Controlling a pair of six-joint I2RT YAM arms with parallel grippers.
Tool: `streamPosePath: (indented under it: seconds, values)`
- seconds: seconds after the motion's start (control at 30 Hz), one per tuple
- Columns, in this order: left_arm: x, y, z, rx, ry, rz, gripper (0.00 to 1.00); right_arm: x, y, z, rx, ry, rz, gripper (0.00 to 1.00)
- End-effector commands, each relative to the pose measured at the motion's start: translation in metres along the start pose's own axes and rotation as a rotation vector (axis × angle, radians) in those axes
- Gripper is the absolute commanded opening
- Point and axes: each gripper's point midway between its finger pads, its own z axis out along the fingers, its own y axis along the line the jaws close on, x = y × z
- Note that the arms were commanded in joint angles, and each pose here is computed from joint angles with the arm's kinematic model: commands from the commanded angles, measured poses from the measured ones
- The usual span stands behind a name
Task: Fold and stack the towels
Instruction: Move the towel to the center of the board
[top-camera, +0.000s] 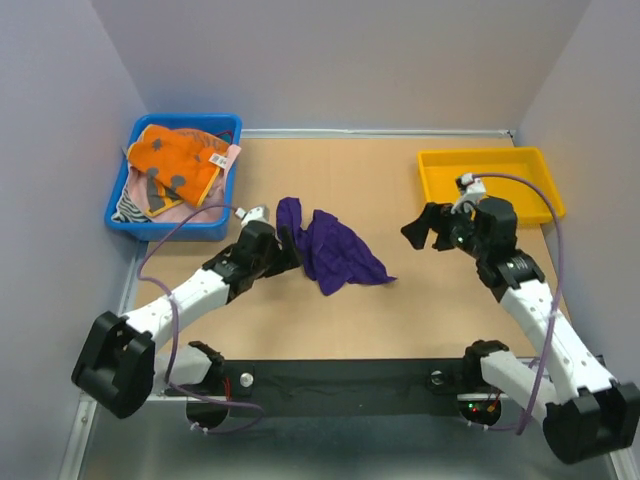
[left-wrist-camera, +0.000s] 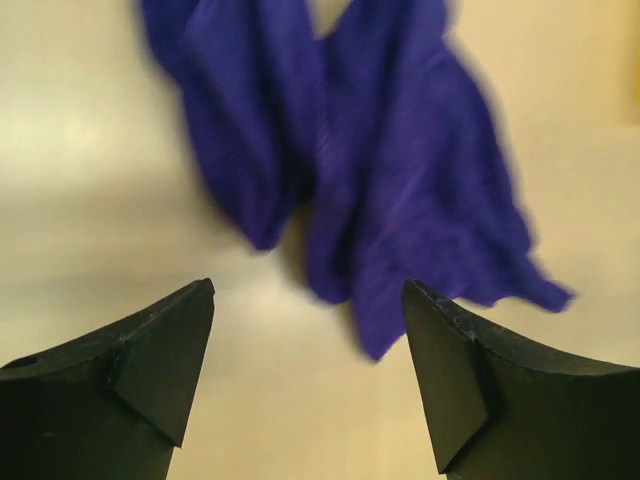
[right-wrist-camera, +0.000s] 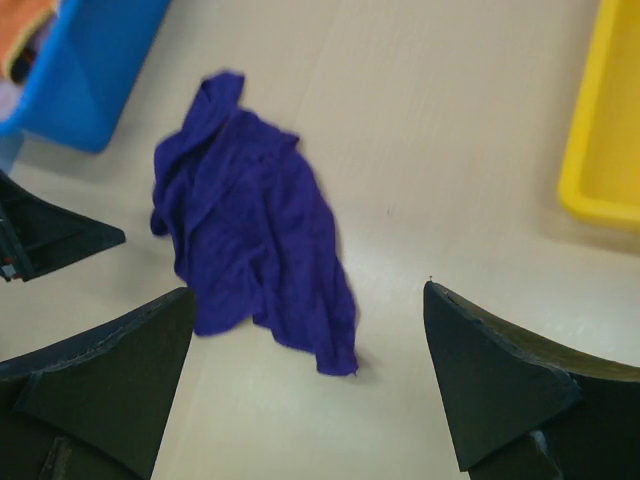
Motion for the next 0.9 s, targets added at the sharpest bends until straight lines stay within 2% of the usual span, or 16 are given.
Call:
streamPosePath:
  seconds: [0.0, 0.13, 0.23, 0.43, 0.5, 0.6, 0.77, 0.87]
  values:
    - [-0.025, 0.009, -0.029, 0.010, -0.184, -0.084, 0.86, 0.066, 0.002, 0.020, -0.041, 0.270, 0.075, 0.98]
    - [0.001, 0.022, -0.030, 0.017, -0.138, -0.124, 0.82, 0.118, 0.000, 0.039, 0.101, 0.397, -0.010, 0.91]
    - [0.011, 0.017, -0.026, 0.047, -0.103, -0.139, 0.75, 0.142, -0.008, 0.051, 0.165, 0.476, 0.017, 0.83]
    - [0.033, -0.018, -0.011, 0.117, -0.031, -0.153, 0.70, 0.155, -0.029, 0.061, 0.285, 0.490, 0.029, 0.71]
    - [0.045, -0.031, -0.006, 0.144, -0.002, -0.171, 0.64, 0.159, -0.036, 0.061, 0.328, 0.481, 0.052, 0.67]
    - [0.063, -0.044, 0.004, 0.151, 0.038, -0.163, 0.63, 0.164, -0.039, 0.061, 0.356, 0.471, 0.085, 0.62]
    - [0.083, -0.062, 0.017, 0.141, 0.084, -0.152, 0.62, 0.173, -0.046, 0.059, 0.385, 0.450, 0.129, 0.58]
    - [0.094, -0.059, 0.024, 0.095, 0.098, -0.139, 0.58, 0.175, -0.044, 0.058, 0.378, 0.424, 0.160, 0.57]
